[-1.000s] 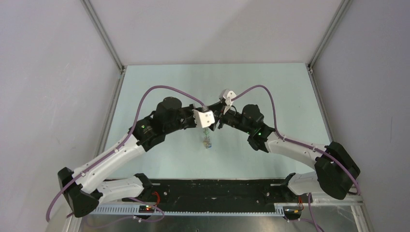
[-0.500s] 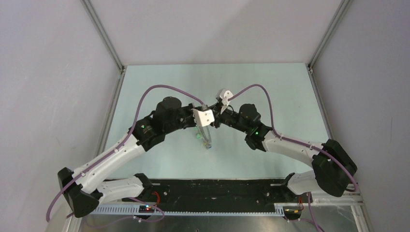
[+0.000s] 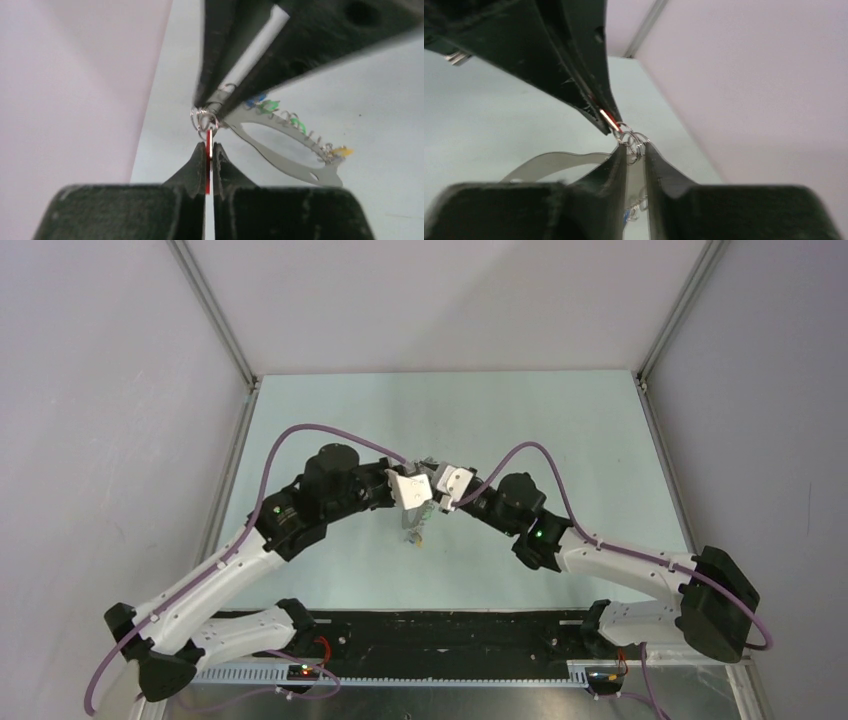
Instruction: Remove the keys from the keyring
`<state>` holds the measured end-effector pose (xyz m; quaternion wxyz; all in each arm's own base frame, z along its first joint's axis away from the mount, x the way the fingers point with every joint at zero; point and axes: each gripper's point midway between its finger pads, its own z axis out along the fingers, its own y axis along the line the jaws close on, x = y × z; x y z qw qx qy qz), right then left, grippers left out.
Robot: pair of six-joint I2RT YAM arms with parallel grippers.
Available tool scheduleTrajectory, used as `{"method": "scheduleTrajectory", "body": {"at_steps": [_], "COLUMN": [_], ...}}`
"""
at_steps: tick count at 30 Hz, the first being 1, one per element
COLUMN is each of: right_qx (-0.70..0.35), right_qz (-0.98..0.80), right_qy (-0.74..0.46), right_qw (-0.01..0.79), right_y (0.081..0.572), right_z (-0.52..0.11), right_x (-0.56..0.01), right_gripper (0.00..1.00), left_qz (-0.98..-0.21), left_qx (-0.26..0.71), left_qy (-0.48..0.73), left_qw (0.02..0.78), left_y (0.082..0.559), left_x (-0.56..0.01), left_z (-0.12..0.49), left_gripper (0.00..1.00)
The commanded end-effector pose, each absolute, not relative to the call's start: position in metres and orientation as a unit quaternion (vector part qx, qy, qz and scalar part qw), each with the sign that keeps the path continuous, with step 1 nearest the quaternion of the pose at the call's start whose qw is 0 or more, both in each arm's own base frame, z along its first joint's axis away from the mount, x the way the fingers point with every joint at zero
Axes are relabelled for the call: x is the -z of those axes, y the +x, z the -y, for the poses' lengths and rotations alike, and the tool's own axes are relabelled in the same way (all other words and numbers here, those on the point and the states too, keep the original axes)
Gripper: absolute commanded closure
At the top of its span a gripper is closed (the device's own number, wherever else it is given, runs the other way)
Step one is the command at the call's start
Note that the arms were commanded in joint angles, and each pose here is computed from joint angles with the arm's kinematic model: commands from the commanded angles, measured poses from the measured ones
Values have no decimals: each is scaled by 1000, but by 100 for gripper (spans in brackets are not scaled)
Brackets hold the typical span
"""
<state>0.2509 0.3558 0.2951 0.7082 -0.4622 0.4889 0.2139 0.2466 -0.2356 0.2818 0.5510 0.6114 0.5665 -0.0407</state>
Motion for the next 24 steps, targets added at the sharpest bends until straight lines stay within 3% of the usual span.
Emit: {"method": "scheduleTrajectory", "body": {"at_steps": [1,9,14,24], "right_qx": [-130,-206,-292,-415], "right_qz": [-391,-377,-396,-424], "right_qy": [-581,-599,-558,-486], "right_qw": [702,676,668,642], "right_y": [224,201,198,217], "right_z": [-373,-379,-370,-322], "right_x": [-269,-262,-277,-302], "right_gripper": [76,69,59,60], "left_qz": [-570,-571,-566,-527], "left_qx": [40,49,52,54], "left_qy": [559,557,561,597], "left_qw": [601,601,602,602], "left_y": [265,265,263,252], "left_x": [-318,-319,-320,-317], "left_z": [243,245,245,247], "left_gripper": [100,100,100,100]}}
